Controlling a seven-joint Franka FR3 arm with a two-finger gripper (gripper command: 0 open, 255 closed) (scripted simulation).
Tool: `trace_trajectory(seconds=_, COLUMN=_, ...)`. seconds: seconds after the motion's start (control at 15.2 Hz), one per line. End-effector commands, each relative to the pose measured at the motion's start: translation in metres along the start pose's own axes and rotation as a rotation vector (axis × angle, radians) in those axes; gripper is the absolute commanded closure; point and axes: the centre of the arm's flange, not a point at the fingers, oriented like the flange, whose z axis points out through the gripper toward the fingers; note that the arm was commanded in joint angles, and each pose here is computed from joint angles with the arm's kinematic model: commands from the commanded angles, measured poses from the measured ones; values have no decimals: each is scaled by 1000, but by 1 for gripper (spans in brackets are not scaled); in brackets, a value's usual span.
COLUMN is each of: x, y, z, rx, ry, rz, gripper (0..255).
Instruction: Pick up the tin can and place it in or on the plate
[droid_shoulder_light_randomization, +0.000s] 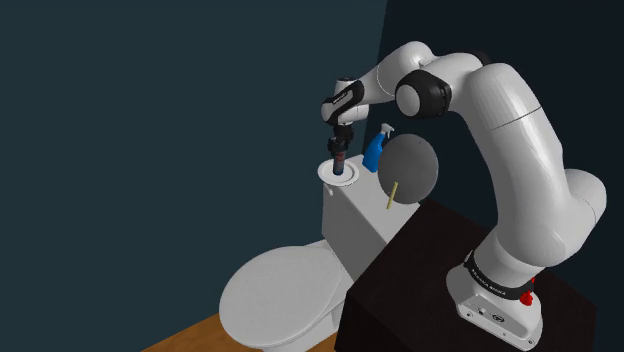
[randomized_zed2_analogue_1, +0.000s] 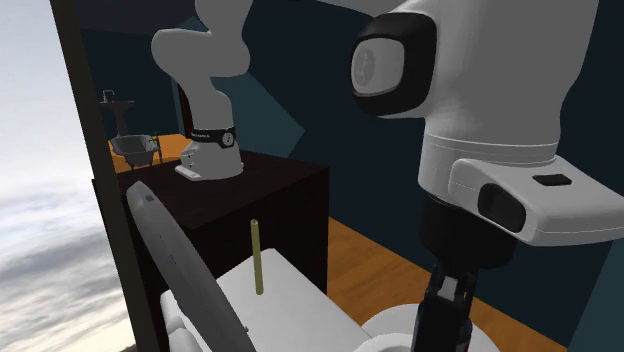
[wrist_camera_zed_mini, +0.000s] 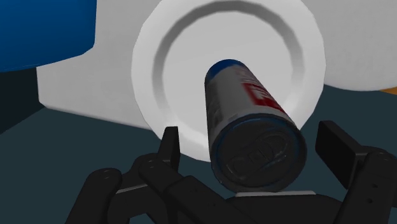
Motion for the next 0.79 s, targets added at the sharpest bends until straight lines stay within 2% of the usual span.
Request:
trace_trajectory(seconds=0.0, x=0, y=0, z=-13, rx=0, ry=0, rz=0, gripper=0)
trace_trajectory(seconds=0.2, x=0, y=0, z=-50, rx=0, ry=0, rz=0, gripper=0)
trace_trajectory(seconds=0.73, x=0, y=0, z=-50, rx=0, ry=0, rz=0, gripper=0)
